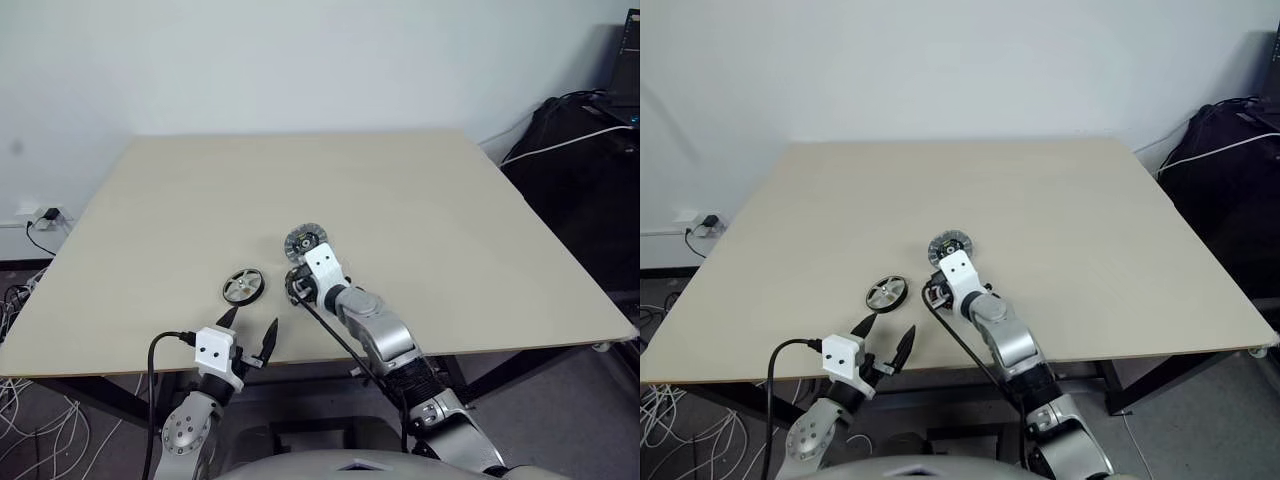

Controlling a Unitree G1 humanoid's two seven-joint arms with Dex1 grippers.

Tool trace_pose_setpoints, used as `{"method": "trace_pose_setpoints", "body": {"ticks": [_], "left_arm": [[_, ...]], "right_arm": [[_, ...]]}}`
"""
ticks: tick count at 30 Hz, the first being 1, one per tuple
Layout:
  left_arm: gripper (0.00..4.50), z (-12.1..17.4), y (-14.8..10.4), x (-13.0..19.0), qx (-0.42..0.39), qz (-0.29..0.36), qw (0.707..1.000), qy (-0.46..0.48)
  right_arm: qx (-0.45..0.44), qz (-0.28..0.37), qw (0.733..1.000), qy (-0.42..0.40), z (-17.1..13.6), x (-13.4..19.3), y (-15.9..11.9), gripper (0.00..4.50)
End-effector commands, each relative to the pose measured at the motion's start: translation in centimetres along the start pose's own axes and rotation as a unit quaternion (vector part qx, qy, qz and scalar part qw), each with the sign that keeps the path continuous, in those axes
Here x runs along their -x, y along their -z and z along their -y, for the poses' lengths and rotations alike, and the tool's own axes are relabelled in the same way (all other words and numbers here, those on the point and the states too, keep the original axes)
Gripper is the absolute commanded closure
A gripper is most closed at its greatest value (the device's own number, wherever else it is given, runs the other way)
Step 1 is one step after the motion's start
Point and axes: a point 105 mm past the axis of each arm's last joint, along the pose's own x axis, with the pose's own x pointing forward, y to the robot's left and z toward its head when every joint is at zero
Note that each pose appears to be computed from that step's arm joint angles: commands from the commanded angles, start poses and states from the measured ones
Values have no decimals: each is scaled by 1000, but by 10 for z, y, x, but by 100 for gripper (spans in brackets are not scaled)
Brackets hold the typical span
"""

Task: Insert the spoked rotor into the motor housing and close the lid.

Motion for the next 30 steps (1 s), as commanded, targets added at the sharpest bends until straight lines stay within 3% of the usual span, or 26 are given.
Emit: {"method": "trace_pose_setpoints", "body": {"ticks": [1,30], "left_arm": [[0,1,-9,-2,-6,20,1000,2],[0,2,-10,-2,-4,22,1000,0]], "right_arm": [[10,26,1000,-2,0,-3,-16,445],[11,7,999,34,25,-10,-5,445]]}}
